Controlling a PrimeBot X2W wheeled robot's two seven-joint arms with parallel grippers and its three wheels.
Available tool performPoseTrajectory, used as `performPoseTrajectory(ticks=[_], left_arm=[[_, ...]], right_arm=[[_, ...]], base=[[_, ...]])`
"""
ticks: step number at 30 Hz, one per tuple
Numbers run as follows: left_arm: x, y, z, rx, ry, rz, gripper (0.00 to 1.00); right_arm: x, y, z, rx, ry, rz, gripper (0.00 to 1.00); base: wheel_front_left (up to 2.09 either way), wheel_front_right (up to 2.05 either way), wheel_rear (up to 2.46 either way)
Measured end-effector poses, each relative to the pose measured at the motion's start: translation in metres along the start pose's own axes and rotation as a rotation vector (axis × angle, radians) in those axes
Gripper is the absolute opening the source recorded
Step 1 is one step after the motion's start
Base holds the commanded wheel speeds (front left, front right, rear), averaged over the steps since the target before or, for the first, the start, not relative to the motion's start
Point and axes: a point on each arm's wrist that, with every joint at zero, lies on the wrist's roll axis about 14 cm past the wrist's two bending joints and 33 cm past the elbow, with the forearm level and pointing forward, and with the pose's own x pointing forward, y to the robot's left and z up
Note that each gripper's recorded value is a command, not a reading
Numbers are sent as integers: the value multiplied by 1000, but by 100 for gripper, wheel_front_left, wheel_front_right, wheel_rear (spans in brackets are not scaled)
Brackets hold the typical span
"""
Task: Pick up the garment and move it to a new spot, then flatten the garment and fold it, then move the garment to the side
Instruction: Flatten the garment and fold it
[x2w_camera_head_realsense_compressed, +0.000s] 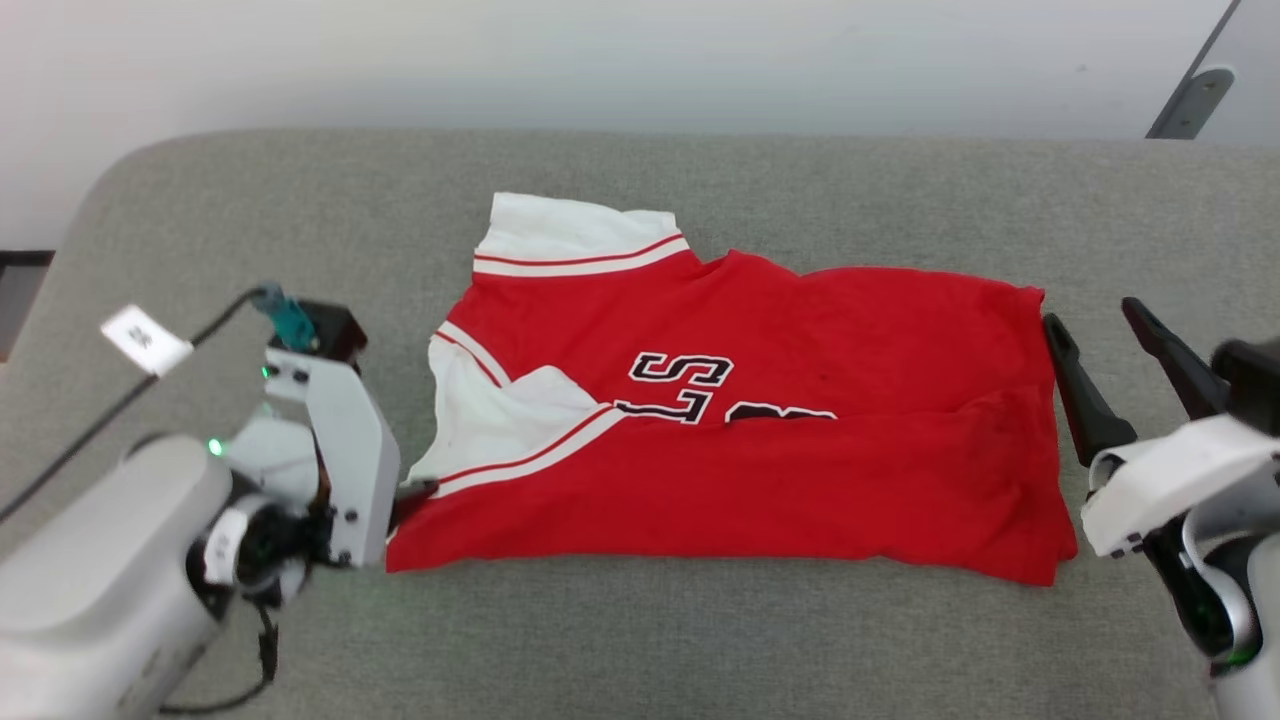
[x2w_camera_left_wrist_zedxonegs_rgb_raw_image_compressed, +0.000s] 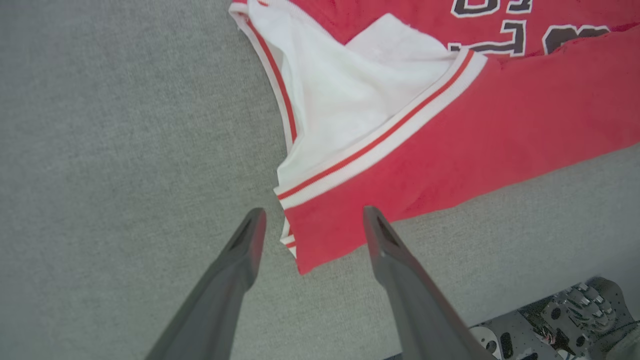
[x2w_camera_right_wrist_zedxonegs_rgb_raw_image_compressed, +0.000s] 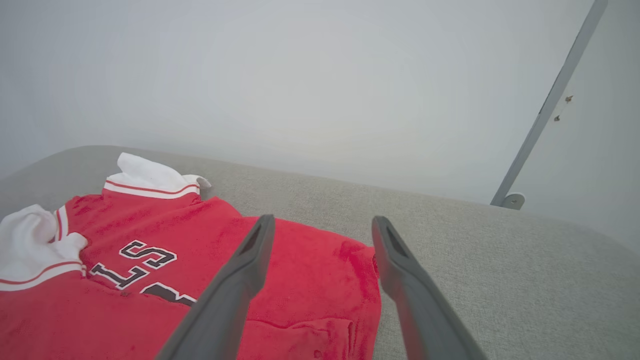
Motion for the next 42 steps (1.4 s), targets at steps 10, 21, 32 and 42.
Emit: performPoseTrajectory(ticks=[10, 21, 32, 42], left_arm=[[9, -11, -35, -98, 97, -4, 100], [46, 1, -51, -196, 160, 7, 100], [67, -3, -58, -263, 222, -40, 0], [70, -1, -56, -269, 219, -50, 0]], right_arm=[[-37, -11, 35, -7, -209, -121, 100], [-63, -25, 32, 24, -239, -230, 100], [-71, -26, -30, 117, 40, -252, 100], [-63, -17, -89, 162, 389, -190, 100]], base=[[0, 0, 0], [0, 0, 0], [0, 0, 0], [0, 0, 0]])
